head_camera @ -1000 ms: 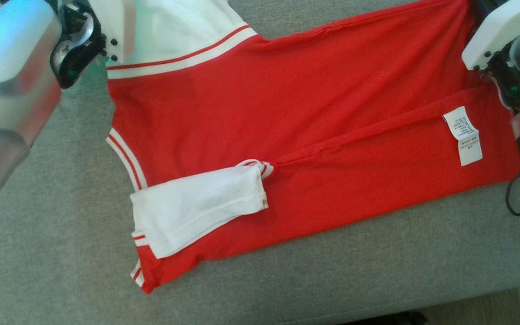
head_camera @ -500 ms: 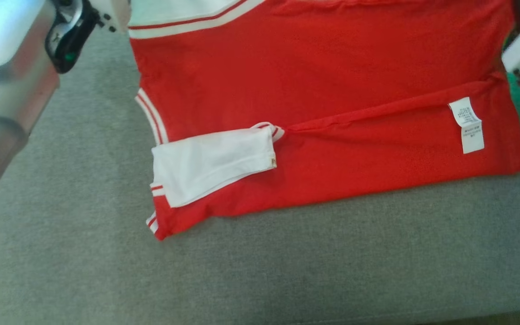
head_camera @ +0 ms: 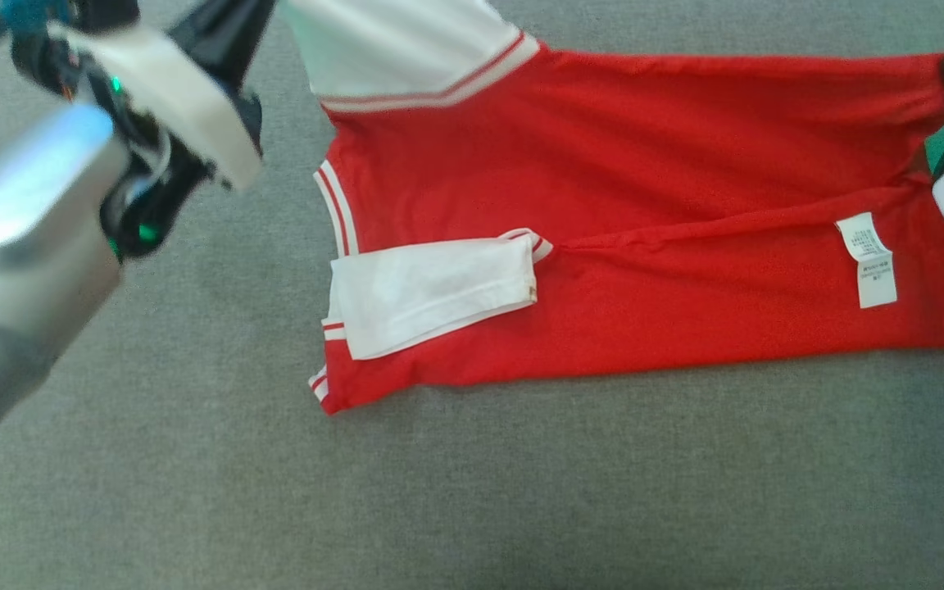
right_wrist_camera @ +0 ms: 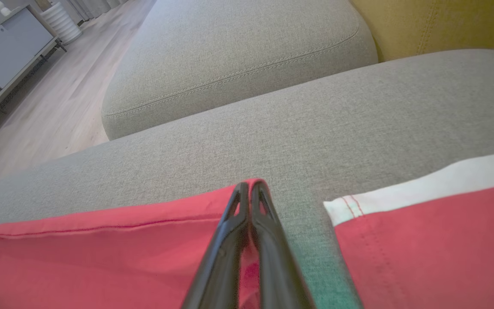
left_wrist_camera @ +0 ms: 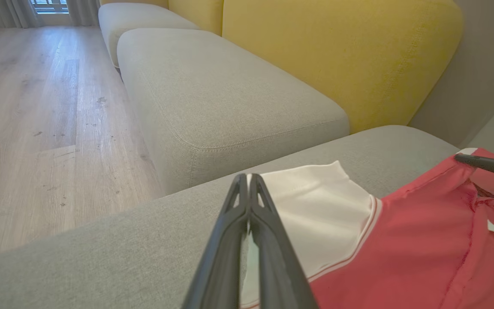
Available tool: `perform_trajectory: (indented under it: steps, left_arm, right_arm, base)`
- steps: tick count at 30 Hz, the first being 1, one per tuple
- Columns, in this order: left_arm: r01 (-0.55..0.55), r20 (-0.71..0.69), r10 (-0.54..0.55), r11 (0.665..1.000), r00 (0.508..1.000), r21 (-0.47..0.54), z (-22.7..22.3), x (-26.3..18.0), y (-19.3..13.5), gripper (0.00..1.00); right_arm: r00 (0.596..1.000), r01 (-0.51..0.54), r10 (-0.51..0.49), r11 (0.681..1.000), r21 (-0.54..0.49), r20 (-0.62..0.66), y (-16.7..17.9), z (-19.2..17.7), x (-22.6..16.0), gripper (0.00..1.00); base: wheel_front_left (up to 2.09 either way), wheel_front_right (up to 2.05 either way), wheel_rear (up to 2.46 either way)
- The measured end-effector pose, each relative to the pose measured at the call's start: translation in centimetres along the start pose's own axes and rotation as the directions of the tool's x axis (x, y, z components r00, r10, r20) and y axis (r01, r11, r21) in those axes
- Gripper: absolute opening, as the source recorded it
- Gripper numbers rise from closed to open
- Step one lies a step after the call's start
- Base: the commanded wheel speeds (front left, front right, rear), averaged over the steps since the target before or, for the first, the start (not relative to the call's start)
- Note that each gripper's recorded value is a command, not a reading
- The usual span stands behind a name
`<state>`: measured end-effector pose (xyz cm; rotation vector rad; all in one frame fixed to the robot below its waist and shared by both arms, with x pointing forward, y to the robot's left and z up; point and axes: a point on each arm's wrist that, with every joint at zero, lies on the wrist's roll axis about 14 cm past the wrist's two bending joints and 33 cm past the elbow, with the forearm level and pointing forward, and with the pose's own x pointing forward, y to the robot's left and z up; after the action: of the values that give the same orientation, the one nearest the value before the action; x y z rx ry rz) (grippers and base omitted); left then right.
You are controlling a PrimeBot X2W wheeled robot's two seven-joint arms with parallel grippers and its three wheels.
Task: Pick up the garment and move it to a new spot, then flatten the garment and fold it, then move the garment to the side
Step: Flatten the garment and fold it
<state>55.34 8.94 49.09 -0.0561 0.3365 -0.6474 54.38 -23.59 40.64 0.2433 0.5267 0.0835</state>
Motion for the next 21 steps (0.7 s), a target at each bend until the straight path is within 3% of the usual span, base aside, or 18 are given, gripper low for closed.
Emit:
perform_trajectory:
  steps: [9,21]
  left_arm:
    - [0.052,0.028,-0.05,0.997,0.998,-0.064,-1.7,-3.5,-2.5,0.0]
    - [0.074,-0.003,-0.076,0.981,0.997,-0.181,-6.3,-7.7,-6.9,0.0]
  right_arm:
    - [1.0,0.002,-0.002,1.0,0.009,0.01,-1.0,-0.3,-1.7,0.0]
    - [1.0,0.013,-0.012,0.999,0.05,-0.023,-2.2,-4.2,-4.8,0.0]
  base:
    - [0.0,0.0,0.0]
    - [0.0,0.0,0.0]
